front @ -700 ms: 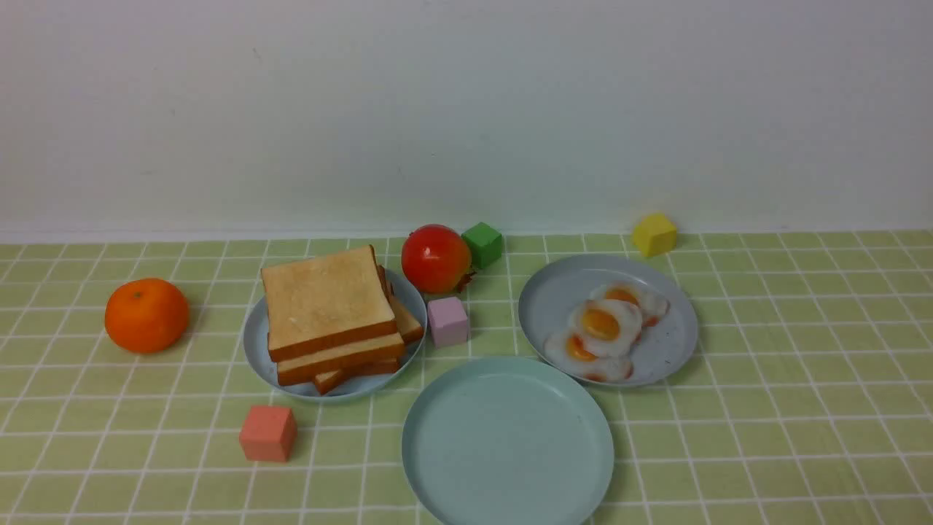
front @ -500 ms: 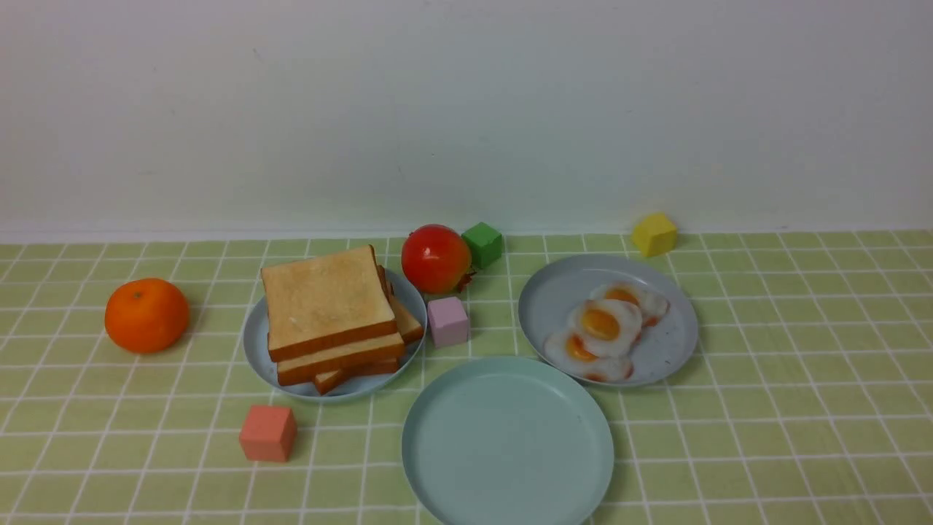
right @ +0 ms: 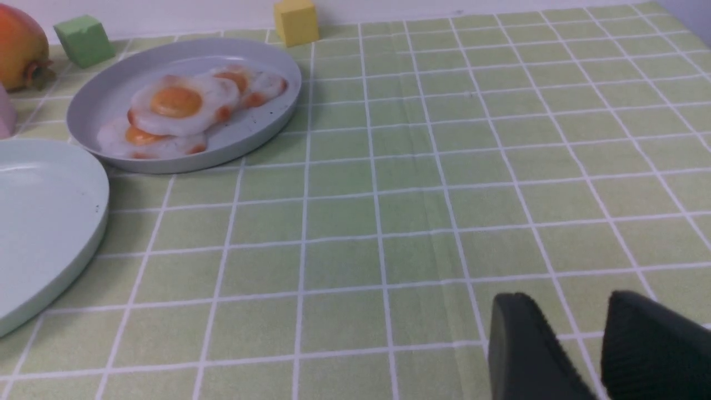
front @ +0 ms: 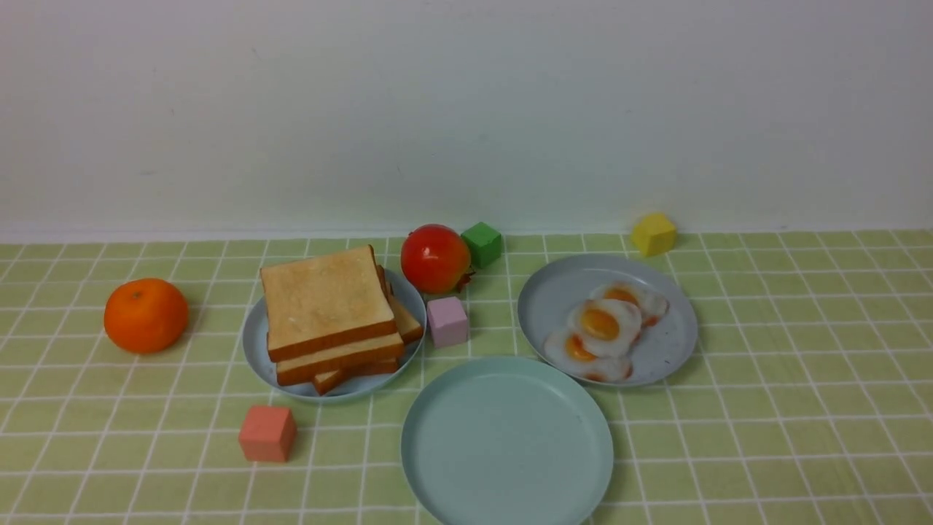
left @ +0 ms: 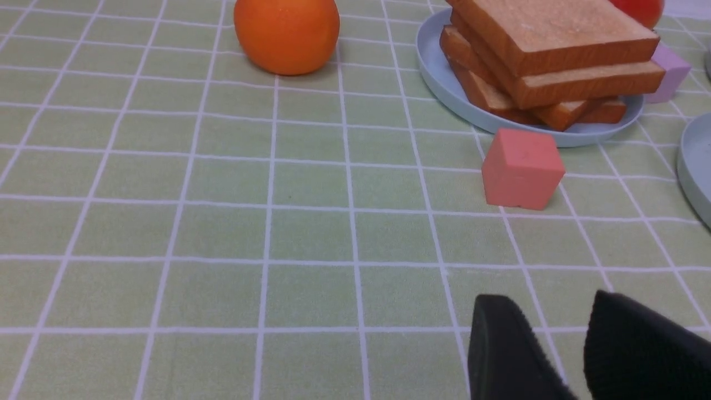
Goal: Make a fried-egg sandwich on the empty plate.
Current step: Use the left arm to grab a slice of bread
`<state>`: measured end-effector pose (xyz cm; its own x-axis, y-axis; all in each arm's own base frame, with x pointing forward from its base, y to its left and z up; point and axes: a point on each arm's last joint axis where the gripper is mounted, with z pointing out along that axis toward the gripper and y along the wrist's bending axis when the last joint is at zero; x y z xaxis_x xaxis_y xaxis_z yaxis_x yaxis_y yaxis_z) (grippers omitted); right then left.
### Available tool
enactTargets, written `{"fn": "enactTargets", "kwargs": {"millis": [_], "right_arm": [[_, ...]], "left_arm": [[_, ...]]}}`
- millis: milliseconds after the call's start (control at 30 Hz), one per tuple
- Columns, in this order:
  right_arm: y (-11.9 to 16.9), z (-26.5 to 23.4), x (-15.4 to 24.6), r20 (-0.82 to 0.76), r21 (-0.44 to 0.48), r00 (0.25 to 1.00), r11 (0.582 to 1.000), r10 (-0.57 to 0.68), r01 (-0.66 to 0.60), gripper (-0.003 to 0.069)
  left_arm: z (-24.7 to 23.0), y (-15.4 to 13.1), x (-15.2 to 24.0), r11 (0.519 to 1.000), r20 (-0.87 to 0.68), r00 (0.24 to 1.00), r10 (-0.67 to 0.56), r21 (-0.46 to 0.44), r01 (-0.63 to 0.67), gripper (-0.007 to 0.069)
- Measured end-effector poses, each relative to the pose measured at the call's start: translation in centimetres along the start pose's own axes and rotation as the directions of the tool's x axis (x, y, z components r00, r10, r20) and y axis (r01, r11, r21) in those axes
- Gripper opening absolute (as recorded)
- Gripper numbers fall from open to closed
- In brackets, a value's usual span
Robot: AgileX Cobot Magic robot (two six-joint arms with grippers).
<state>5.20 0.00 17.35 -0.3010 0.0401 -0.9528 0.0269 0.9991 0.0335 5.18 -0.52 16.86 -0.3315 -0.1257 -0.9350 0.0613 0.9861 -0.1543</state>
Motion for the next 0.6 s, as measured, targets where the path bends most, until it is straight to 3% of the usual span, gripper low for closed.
{"fn": "enactTargets", "kwargs": {"millis": [300,600], "right_arm": [[0.0,0.0,0.0,0.0,0.0,1.0,1.0,0.0,0.0,0.0241],[0.0,0.0,-0.01,0.001,0.0,1.0,1.0,-0.001,0.001,0.0241]], "left_arm": [[0.0,0.08,-0.01,1.0,0.0,1.0,0.028,-0.008,-0.028,0.0238],[-0.03,0.67,-0.22,0.974,0.008,0.977,0.213,-0.077,-0.212,0.0238]]}}
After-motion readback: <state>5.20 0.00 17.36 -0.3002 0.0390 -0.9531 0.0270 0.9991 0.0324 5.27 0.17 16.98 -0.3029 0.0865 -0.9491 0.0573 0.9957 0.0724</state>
